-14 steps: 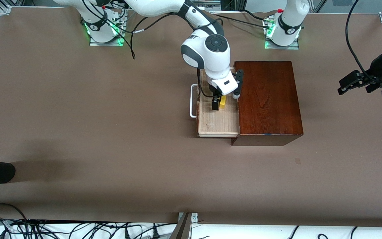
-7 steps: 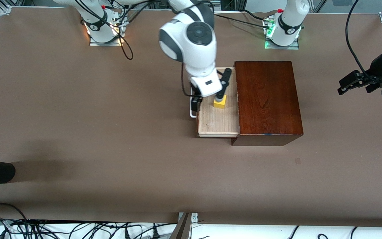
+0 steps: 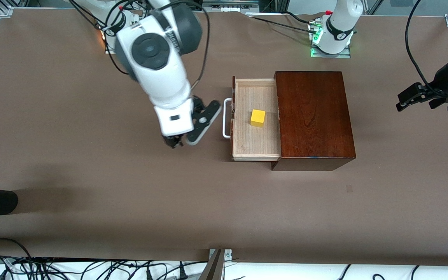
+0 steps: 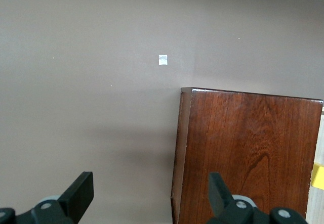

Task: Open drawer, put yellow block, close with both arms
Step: 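Withdraw the right gripper from the drawer toward its rest pose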

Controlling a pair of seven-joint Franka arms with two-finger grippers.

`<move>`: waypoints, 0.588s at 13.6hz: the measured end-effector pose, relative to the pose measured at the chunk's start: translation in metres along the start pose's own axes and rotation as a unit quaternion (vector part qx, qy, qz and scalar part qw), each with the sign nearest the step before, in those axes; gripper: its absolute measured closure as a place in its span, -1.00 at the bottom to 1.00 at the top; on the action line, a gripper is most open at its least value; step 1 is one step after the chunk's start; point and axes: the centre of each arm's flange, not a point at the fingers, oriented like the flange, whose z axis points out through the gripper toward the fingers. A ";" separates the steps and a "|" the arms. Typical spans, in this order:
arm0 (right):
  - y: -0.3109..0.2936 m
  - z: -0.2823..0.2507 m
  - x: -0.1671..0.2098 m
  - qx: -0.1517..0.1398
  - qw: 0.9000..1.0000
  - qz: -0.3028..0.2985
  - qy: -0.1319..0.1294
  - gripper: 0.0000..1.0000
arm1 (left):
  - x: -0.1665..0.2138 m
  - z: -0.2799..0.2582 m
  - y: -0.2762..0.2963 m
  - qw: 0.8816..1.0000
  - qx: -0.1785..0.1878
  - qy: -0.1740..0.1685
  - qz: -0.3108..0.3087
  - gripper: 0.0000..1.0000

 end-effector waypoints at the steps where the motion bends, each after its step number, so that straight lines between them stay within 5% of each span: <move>1: 0.024 -0.003 -0.014 0.007 1.000 0.023 0.002 -1.00 | 0.000 0.000 0.000 1.000 0.000 0.000 0.000 -1.00; 4: 0.090 -0.034 -0.074 0.020 0.990 0.140 0.011 -1.00 | 0.004 0.000 0.002 1.000 0.001 0.001 0.001 -1.00; 8: 0.111 -0.076 -0.135 0.023 0.958 0.286 0.016 -1.00 | 0.011 0.011 0.010 1.000 0.004 -0.007 0.011 -1.00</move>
